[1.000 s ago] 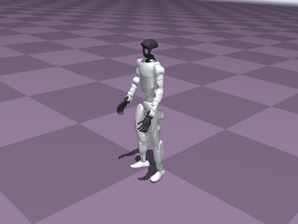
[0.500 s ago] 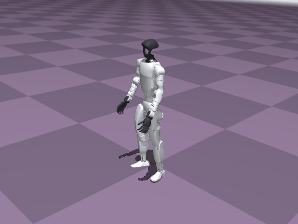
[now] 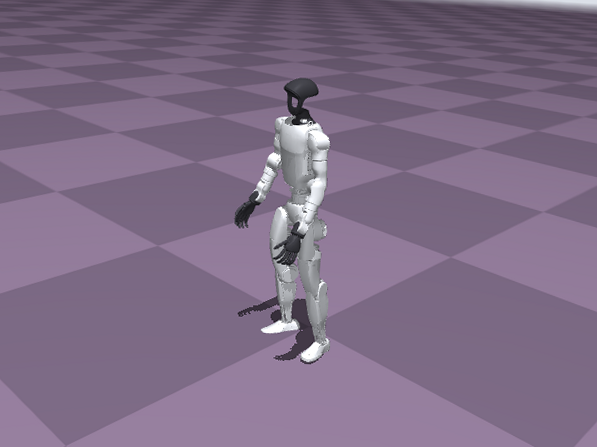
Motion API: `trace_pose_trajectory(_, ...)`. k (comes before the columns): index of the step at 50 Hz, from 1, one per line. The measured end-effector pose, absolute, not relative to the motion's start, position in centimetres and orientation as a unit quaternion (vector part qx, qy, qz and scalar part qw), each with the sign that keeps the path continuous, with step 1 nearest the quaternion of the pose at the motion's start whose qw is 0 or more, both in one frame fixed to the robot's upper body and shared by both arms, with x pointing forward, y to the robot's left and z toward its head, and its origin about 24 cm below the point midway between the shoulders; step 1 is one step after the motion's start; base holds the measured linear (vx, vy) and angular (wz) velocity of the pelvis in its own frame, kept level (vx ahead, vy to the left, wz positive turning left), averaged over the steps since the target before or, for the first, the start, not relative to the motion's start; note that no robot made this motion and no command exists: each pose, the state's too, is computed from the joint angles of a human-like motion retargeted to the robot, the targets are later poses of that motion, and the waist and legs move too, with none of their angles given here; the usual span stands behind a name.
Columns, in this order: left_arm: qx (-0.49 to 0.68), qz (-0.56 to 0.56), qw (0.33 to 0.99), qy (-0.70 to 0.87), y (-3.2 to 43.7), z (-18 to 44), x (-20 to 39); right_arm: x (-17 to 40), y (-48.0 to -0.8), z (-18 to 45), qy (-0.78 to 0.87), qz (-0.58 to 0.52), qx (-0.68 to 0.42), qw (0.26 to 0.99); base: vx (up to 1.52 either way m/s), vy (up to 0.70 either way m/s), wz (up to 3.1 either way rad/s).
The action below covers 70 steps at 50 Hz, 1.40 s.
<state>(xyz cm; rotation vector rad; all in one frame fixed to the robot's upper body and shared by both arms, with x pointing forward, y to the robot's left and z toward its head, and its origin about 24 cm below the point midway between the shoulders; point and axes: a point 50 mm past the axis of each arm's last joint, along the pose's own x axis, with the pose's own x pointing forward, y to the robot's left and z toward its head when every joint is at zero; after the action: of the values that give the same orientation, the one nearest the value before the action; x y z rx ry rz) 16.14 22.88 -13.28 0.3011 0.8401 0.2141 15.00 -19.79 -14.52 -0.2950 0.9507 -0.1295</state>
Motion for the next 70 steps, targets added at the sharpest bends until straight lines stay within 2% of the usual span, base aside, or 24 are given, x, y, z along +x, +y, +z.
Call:
trace_pose_trajectory(29, 0.138, 0.101, 0.903, 0.394, 22.5, -13.0, 16.6, 14.0, -20.8, -14.8, 0.471, -0.086, -0.129, 0.869, -0.01, 0.01, 0.07)
trace_pose_trajectory(40, 0.173, 0.093, 0.907, 0.373, 23.8, -12.4, 16.6, 14.0, -21.0, -14.7, 0.461, -0.114, -0.114, 0.872, -0.05, -0.02, 1.14)
trace_pose_trajectory(50, 0.166, 0.120, 0.923, 0.327, 24.5, -10.9, 18.8, 14.0, -21.5, -14.5, 0.453, -0.088, -0.146, 0.875, -0.07, -0.14, 1.41)
trace_pose_trajectory(60, 0.136, 0.121, 0.932, 0.312, 22.7, -10.7, 19.7, 14.9, -24.1, -13.8, 0.461, -0.037, -0.251, 0.850, -0.15, -0.15, 1.49)
trace_pose_trajectory(70, 0.152, 0.156, 0.884, 0.414, 24.7, -13.1, 15.4, 17.4, -25.8, -12.4, 0.437, -0.068, -0.275, 0.854, -0.07, 0.00, 1.72)
